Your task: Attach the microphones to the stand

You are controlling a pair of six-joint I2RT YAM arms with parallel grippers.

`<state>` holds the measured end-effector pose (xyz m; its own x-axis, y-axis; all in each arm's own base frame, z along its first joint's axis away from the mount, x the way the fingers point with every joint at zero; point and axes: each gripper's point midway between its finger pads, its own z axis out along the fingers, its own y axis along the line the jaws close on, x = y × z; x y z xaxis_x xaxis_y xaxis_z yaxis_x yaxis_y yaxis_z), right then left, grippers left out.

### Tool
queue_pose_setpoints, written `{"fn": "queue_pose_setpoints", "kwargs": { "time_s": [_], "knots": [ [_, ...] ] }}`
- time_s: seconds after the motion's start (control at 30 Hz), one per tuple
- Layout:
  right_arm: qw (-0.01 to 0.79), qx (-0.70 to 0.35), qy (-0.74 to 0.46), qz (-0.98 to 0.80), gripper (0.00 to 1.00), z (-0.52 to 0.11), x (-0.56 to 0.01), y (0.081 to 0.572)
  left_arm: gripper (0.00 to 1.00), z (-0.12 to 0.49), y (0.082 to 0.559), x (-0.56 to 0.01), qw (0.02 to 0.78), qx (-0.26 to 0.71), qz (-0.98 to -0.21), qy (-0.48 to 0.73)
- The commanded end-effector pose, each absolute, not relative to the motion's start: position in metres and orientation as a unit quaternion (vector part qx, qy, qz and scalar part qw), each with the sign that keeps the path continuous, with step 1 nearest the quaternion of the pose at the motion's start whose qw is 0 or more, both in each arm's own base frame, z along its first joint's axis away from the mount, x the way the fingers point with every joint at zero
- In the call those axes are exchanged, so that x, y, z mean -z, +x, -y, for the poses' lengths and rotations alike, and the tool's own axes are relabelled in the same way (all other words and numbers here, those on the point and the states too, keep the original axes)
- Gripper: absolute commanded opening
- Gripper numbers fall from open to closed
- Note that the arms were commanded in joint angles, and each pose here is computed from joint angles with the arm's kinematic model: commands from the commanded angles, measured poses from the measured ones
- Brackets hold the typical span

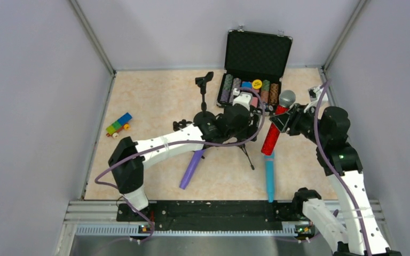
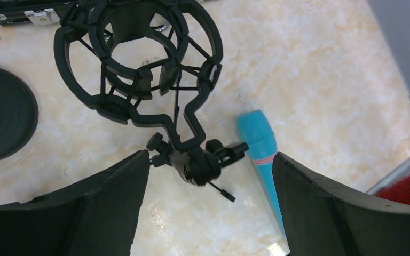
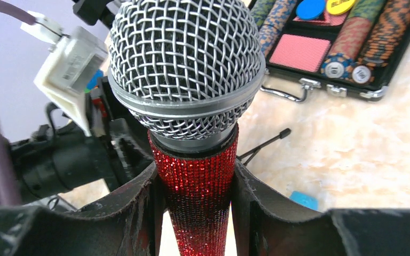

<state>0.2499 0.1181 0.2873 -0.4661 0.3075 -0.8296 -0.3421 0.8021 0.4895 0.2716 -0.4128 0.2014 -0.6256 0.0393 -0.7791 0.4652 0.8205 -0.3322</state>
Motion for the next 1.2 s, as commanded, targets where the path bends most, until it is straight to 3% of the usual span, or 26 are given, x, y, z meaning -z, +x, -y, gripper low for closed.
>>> {"fn": "queue_pose_setpoints", "kwargs": {
  "time_s": [0.0,0.2,0.27,0.33,0.47,1.17],
  "knots": [
    [0.563,-0.272,0.0,-0.781,0.0,-0.1,-0.313,0.252,0.85,0.415,0.289,-0.2,0.433,0.212,-0.864,0.142],
    [0.559,-0.279,-0.004,-0.781,0.0,-0.103,-0.313,0.251,0.6,0.422,0.297,-0.191,0.433,0.194,-0.868,0.147],
    [0.559,-0.282,-0.006,-0.78,0.0,-0.104,-0.314,0.25,0.46,0.422,0.296,-0.19,0.433,0.194,-0.867,0.152],
    [0.558,-0.285,-0.008,-0.78,0.0,-0.105,-0.313,0.249,0.25,0.422,0.295,-0.189,0.432,0.195,-0.867,0.154],
    [0.557,-0.289,-0.011,-0.779,0.0,-0.106,-0.312,0.248,0.02,0.42,0.29,-0.189,0.429,0.2,-0.867,0.158],
    [0.581,-0.313,-0.027,-0.751,0.0,-0.114,-0.334,0.248,0.0,0.409,0.231,-0.196,0.439,0.172,-0.85,0.235]
  ]
}}
